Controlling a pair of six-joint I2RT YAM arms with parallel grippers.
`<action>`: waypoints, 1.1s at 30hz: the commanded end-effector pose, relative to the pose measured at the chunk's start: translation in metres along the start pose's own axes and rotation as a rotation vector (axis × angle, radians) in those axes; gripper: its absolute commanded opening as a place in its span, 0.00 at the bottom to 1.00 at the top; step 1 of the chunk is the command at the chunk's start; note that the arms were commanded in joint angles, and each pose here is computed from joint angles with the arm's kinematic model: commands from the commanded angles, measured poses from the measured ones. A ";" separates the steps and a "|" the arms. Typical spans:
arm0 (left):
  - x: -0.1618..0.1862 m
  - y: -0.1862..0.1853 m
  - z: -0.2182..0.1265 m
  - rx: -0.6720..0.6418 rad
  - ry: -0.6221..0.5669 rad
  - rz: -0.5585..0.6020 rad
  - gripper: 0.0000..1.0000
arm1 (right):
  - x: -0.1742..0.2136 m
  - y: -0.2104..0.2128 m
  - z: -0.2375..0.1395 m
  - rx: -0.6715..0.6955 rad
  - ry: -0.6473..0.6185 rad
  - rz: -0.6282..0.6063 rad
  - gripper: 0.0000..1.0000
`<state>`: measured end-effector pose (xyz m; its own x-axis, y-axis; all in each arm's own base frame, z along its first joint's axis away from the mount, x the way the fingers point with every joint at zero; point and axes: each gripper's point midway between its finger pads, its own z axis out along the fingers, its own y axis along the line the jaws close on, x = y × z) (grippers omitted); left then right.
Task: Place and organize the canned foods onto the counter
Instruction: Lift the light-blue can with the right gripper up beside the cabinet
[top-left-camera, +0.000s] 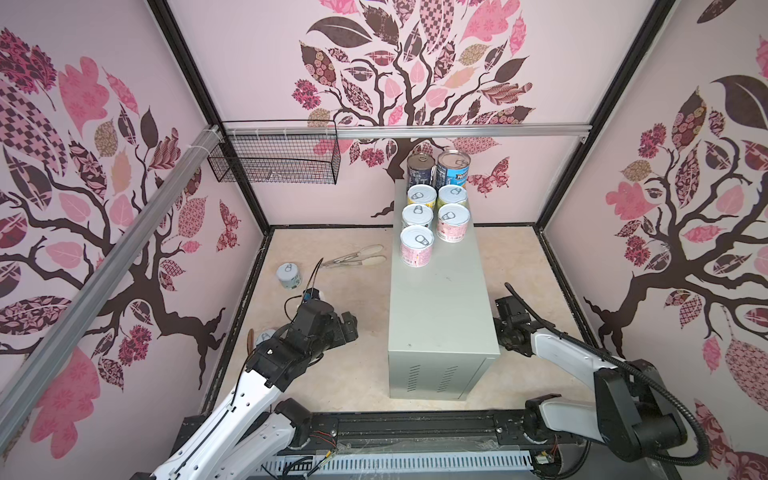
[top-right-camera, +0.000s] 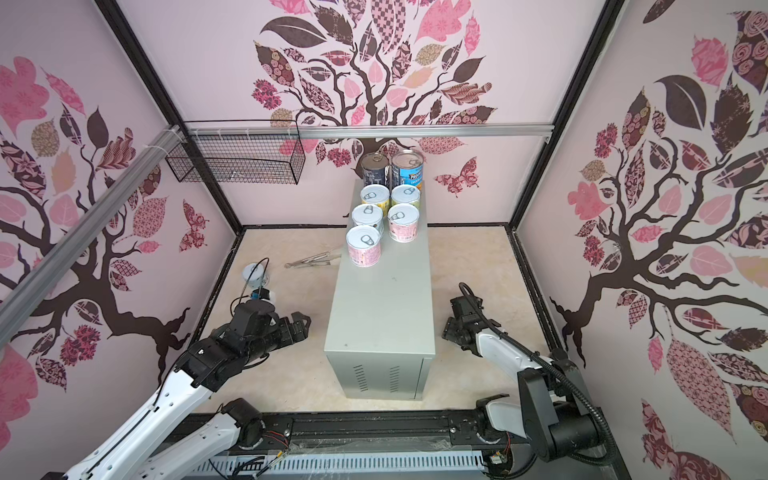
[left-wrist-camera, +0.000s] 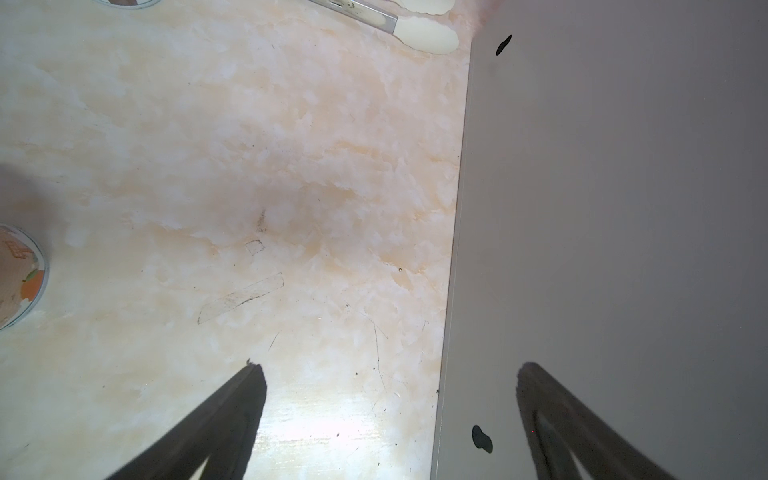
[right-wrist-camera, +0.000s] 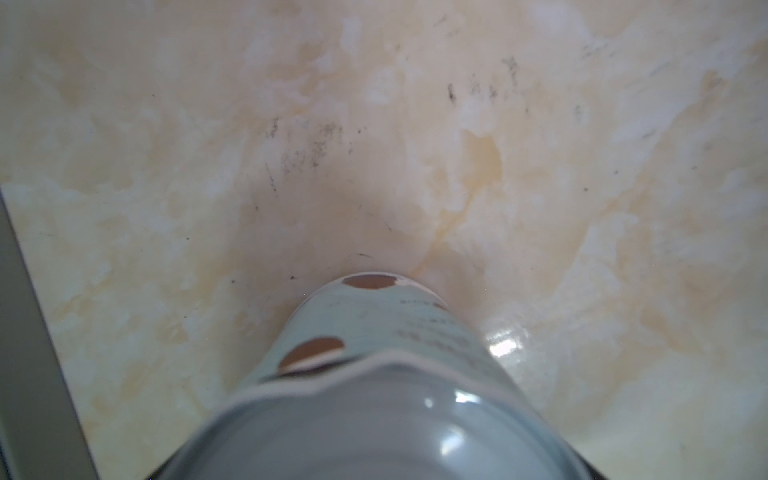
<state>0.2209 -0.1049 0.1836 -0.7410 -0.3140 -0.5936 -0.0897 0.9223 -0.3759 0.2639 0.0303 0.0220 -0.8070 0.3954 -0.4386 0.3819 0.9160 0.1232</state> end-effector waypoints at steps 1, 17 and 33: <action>0.003 0.005 0.002 -0.016 -0.006 0.020 0.98 | -0.011 0.016 -0.014 -0.064 -0.013 -0.027 0.62; -0.004 0.001 -0.010 -0.001 -0.047 0.069 0.98 | -0.054 0.060 -0.124 -0.369 -0.172 -0.042 0.60; -0.032 -0.001 -0.058 -0.003 -0.126 0.139 0.98 | -0.091 0.076 -0.258 -0.548 -0.352 -0.139 0.59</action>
<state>0.2076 -0.0894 0.2199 -0.6939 -0.2260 -0.6837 -0.0118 0.9529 -0.3030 0.2581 0.0770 0.2600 -0.6525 0.3425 -0.6760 0.0131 0.8970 0.4418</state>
